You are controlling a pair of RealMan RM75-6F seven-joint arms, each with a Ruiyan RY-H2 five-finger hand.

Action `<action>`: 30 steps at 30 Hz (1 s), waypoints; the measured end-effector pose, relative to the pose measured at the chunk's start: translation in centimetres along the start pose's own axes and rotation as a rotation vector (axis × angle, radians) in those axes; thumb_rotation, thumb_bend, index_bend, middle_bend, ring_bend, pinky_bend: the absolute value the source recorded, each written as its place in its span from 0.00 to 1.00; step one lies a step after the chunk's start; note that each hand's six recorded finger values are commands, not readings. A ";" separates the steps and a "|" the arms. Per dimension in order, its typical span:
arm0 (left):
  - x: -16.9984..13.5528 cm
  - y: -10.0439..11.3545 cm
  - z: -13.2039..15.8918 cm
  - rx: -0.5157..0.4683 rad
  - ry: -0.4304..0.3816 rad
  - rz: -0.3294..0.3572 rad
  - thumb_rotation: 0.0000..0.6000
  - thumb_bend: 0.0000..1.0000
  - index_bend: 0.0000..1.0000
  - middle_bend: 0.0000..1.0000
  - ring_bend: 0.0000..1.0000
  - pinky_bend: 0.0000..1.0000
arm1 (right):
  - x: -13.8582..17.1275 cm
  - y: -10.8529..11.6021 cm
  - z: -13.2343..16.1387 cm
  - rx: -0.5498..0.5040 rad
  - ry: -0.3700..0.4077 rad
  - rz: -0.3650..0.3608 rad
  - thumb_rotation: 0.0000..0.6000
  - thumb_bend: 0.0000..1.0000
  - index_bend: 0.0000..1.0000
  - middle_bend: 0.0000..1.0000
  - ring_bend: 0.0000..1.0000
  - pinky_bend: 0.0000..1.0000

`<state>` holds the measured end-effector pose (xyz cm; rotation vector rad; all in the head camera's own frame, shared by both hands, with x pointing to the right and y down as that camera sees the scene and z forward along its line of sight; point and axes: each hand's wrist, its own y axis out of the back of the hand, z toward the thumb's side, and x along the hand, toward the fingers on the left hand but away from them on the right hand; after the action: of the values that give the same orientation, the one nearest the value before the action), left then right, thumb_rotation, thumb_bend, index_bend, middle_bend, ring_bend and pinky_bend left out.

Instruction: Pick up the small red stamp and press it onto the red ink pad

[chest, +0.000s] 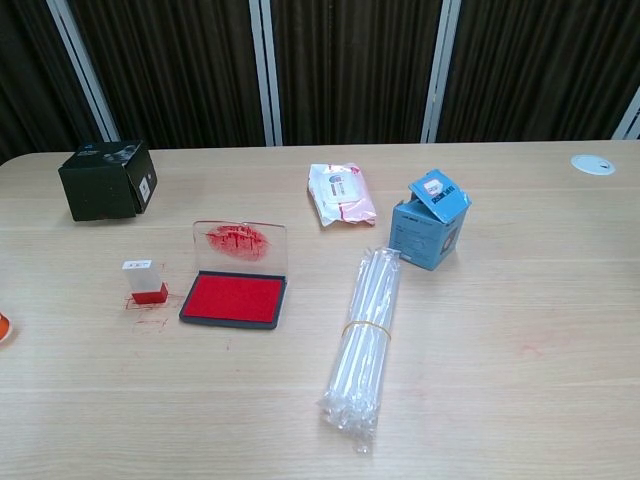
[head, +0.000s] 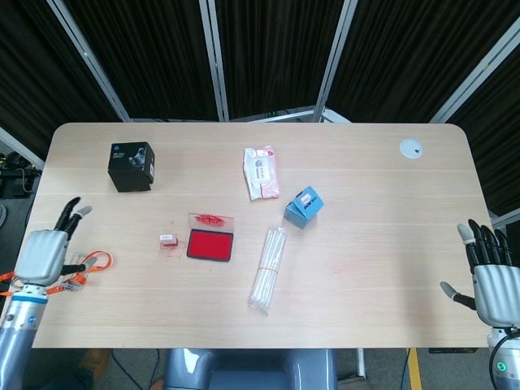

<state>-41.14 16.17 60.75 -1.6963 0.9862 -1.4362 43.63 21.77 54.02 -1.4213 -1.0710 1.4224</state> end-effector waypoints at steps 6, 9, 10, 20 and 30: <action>4.4 -3.8 4.4 -0.051 -0.030 -0.124 1.00 0.11 0.32 0.22 0.85 0.84 | -0.3 -0.5 -0.6 0.010 -0.022 0.023 1.00 0.00 0.00 0.00 0.00 0.00; 5.7 -5.4 5.3 -0.059 -0.031 -0.144 1.00 0.16 0.35 0.28 0.87 0.86 | -0.4 -0.9 -0.8 0.016 -0.030 0.035 1.00 0.00 0.00 0.00 0.00 0.00; 6.1 -6.0 5.6 -0.064 -0.030 -0.151 1.00 0.18 0.35 0.29 0.87 0.87 | -0.5 -0.9 -0.9 0.018 -0.031 0.037 1.00 0.00 0.00 0.00 0.00 0.00; 7.7 -8.8 7.1 -0.124 -0.031 -0.162 1.00 0.24 0.40 0.34 0.89 0.88 | -0.7 -1.6 -1.2 0.031 -0.045 0.057 1.00 0.00 0.00 0.00 0.00 0.00; 8.2 -10.4 8.7 -0.124 -0.063 -0.175 1.00 0.24 0.45 0.41 0.89 0.88 | -0.9 -1.9 -1.5 0.031 -0.054 0.066 1.00 0.00 0.00 0.00 0.00 0.00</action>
<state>-30.56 14.06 72.39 -1.9474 0.9289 -1.4470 45.08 21.48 56.08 -1.4149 -1.0401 1.5255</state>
